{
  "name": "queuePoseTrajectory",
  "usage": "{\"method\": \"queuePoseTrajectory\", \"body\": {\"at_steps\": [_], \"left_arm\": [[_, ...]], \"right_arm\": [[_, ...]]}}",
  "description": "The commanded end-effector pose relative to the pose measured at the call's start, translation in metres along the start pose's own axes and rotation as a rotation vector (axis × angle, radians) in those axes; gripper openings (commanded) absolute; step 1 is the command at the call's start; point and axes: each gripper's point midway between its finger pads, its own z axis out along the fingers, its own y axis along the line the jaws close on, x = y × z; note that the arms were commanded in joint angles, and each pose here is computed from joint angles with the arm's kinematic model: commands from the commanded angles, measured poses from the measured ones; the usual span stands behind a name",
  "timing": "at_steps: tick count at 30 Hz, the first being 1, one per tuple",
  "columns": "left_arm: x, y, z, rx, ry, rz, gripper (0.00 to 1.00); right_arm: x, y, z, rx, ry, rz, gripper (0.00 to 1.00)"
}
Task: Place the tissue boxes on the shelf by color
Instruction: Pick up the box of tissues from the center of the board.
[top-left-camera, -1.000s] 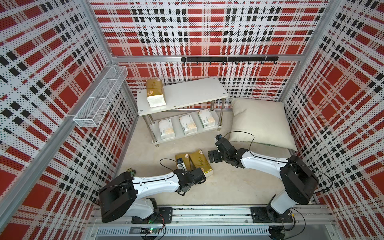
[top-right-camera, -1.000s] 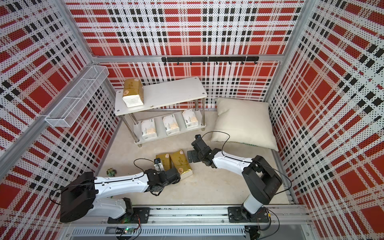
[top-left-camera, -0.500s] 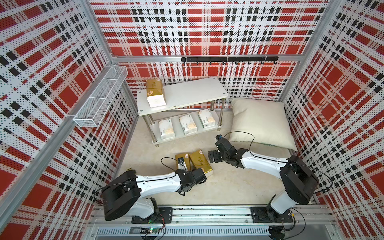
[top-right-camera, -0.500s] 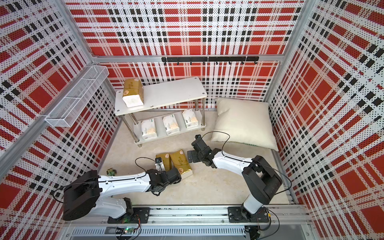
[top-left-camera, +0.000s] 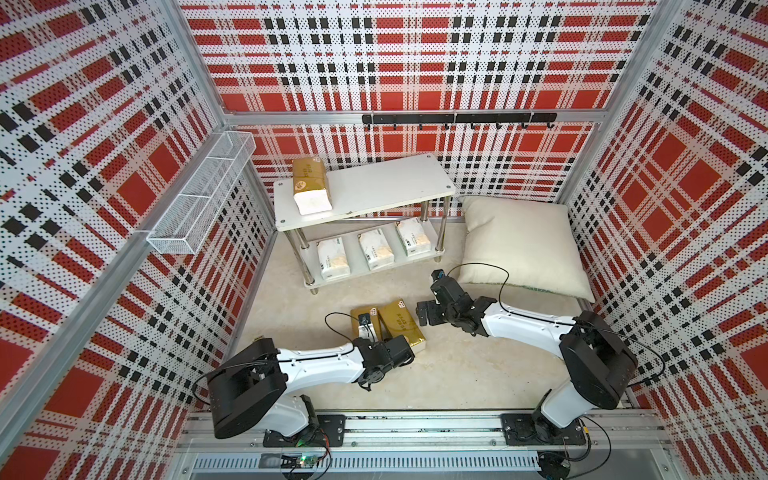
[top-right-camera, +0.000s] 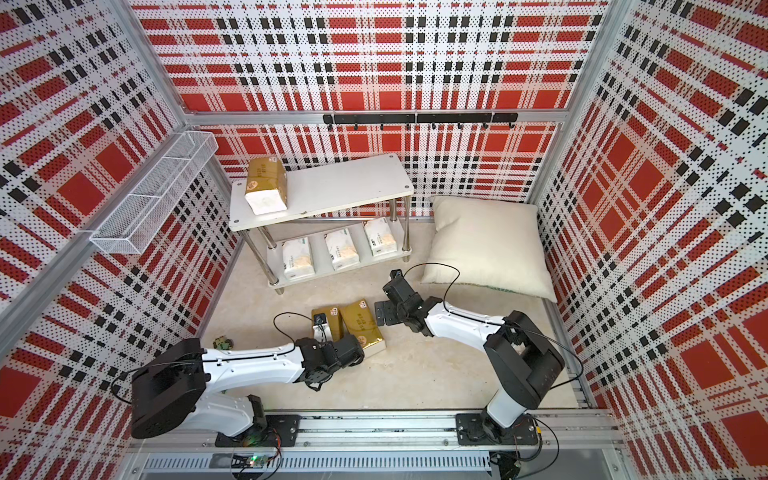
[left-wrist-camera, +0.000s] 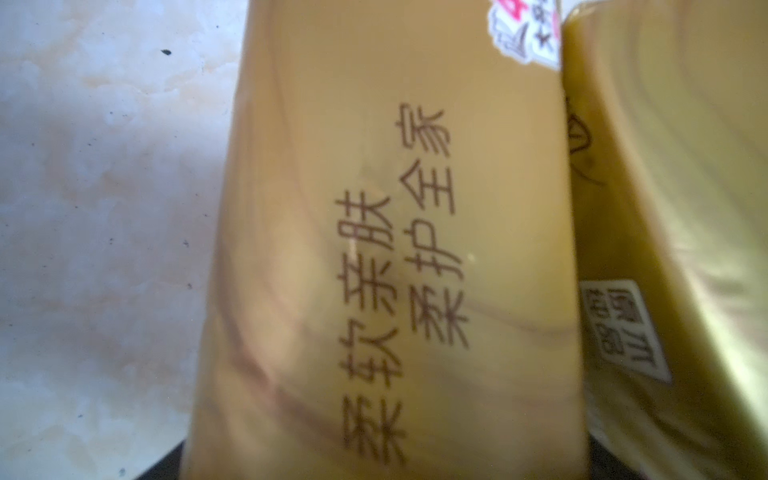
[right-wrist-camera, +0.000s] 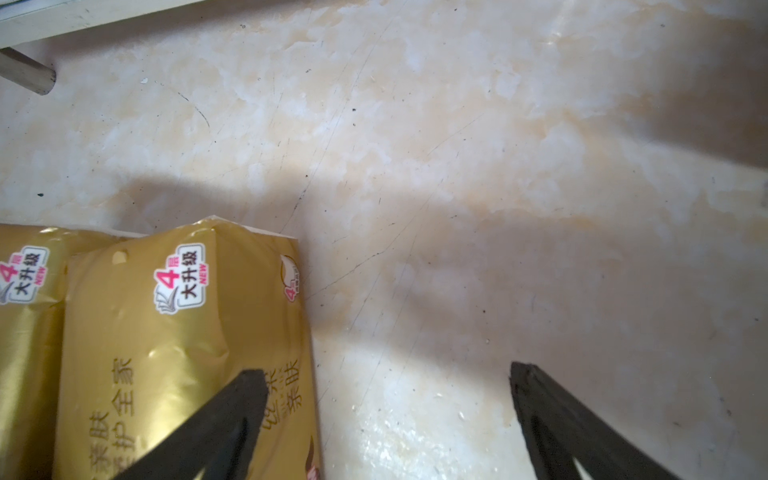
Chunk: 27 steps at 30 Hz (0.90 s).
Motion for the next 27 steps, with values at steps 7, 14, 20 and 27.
{"method": "queuePoseTrajectory", "body": {"at_steps": [7, 14, 20, 27], "left_arm": [[-0.006, -0.006, -0.003, 0.012, -0.021, -0.016, 0.82], [-0.016, -0.005, -0.014, 0.002, -0.038, -0.024, 0.81], [-0.026, -0.005, -0.023, 0.0, -0.051, -0.028, 0.8], [-0.039, -0.008, -0.038, 0.012, -0.069, -0.035, 0.8]], "right_arm": [[-0.005, -0.001, -0.006, -0.008, -0.024, 0.013, 1.0], [-0.005, 0.0, -0.005, -0.011, -0.022, 0.012, 1.0], [-0.006, 0.001, -0.004, -0.012, -0.021, 0.012, 1.0], [-0.008, 0.002, -0.004, -0.018, -0.026, 0.013, 1.0]]}}
